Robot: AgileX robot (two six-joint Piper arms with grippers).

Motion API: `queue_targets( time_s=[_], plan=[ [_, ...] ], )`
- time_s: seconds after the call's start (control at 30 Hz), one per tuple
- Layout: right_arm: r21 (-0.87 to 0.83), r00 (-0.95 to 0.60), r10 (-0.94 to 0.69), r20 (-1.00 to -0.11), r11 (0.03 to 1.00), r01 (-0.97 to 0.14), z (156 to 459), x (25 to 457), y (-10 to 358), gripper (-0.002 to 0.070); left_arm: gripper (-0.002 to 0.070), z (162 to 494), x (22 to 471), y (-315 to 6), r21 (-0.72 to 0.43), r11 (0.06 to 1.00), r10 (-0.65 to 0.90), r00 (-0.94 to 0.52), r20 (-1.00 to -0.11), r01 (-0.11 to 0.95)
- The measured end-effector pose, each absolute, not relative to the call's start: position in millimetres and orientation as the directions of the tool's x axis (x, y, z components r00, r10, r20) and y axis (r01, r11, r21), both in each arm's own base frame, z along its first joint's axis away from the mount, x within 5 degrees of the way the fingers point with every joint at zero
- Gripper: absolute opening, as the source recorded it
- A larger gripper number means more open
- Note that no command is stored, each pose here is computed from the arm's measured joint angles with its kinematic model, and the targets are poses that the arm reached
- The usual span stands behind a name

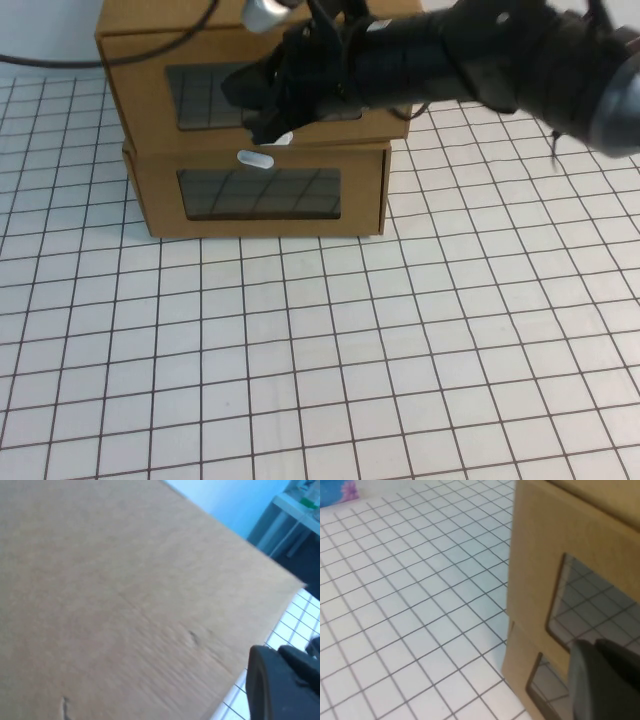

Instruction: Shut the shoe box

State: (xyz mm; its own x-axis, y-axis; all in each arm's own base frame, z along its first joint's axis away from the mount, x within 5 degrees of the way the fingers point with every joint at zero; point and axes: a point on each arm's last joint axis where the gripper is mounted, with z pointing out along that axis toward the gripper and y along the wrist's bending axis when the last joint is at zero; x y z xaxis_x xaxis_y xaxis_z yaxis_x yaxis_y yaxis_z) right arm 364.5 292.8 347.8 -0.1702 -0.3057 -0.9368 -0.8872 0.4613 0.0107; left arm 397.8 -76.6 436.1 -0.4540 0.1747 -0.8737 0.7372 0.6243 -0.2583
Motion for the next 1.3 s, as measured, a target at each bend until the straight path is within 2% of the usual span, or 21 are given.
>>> queue_targets(
  time_s=[0.1,0.3,0.47,0.6,0.7,0.93,1.1,1.3],
  plan=[
    [-0.031,-0.135,-0.337,-0.932,0.444,-0.896,369,353,281,-0.0013,-0.0004,458,377,-63,-0.225,0.629,0.184,-0.423,-0.887,0.744],
    [-0.033,-0.148,-0.315,-0.938,0.503,-0.864,414,339,238,-0.0013,-0.0004,498,337,-41,-0.154,0.689,0.172,-0.366,-0.914,0.708],
    [-0.053,-0.147,-0.296,-0.944,0.575,-0.816,447,322,199,-0.0013,-0.0004,521,296,-41,-0.098,0.701,0.181,-0.309,-0.934,0.707],
    [-0.084,-0.129,-0.291,-0.948,0.62,-0.78,460,299,172,-0.0013,-0.0004,525,253,-45,-0.052,0.691,0.212,-0.272,-0.939,0.721],
    [-0.102,-0.103,-0.259,-0.96,0.669,-0.737,466,275,152,-0.0013,-0.0004,516,223,-47,-0.026,0.685,0.245,-0.264,-0.933,0.728],
    [-0.145,-0.015,-0.201,-0.979,0.753,-0.642,462,217,117,-0.0013,-0.0004,471,155,-49,-0.019,0.719,0.287,-0.321,-0.903,0.695],
    [-0.152,-0.006,-0.194,-0.981,0.785,-0.6,433,176,96,-0.0013,-0.0004,431,111,-48,0.006,0.768,0.276,-0.322,-0.906,0.641],
    [-0.152,0.014,-0.172,-0.985,0.829,-0.539,392,137,73,-0.0013,-0.0004,393,71,-47,0.048,0.833,0.215,-0.243,-0.946,0.552]
  ],
)
